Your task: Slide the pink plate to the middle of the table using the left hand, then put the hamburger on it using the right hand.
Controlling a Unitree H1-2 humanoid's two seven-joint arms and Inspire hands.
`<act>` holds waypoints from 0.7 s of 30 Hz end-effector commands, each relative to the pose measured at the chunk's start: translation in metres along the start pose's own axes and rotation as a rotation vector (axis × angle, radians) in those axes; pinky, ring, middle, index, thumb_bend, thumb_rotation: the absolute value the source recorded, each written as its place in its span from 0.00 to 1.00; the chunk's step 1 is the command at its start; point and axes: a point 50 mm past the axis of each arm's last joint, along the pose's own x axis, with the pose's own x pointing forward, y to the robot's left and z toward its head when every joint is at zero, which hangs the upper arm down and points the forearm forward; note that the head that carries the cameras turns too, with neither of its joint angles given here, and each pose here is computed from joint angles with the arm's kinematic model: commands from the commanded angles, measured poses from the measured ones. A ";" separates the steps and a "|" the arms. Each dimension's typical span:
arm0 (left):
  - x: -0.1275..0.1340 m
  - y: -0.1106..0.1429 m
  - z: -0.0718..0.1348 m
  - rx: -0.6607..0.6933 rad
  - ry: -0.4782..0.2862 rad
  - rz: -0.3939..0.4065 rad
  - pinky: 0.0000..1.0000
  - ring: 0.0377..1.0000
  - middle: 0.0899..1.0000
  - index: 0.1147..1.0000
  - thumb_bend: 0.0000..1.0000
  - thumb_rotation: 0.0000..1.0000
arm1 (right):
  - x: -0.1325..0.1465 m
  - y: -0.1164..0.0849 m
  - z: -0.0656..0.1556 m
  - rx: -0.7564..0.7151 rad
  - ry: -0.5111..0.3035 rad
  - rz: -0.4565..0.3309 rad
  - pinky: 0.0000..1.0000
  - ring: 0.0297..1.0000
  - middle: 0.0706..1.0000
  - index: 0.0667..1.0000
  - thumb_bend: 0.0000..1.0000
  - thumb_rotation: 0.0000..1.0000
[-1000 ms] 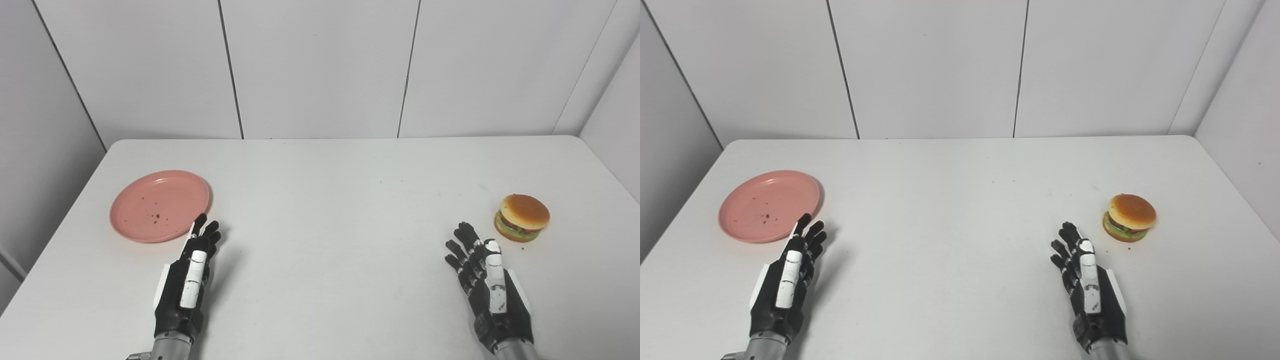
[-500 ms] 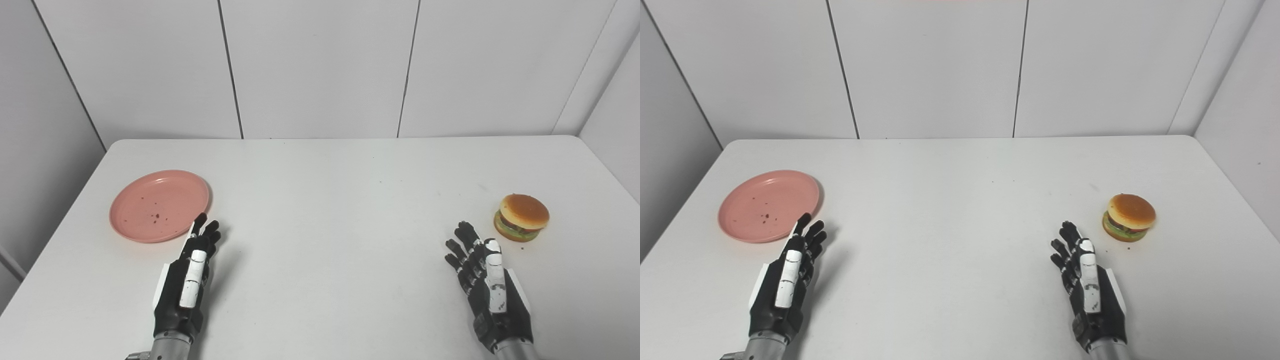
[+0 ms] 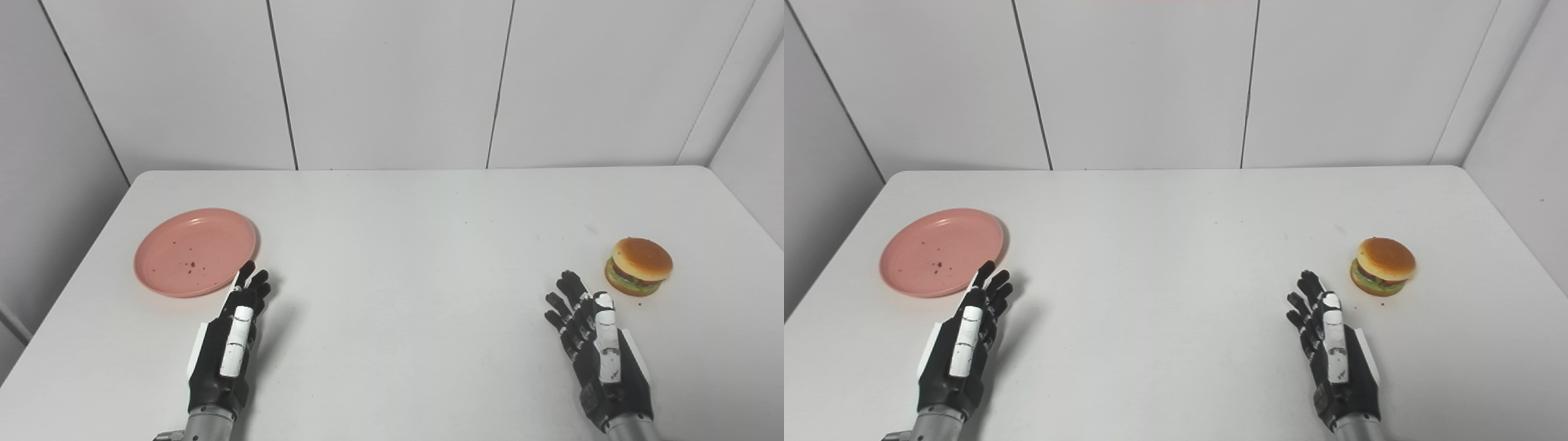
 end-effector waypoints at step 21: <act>0.005 -0.042 -0.026 0.060 -0.020 -0.015 1.00 0.95 0.93 0.92 0.73 0.88 | 0.016 -0.046 -0.014 -0.001 -0.051 0.036 0.96 0.94 0.96 0.95 0.85 1.00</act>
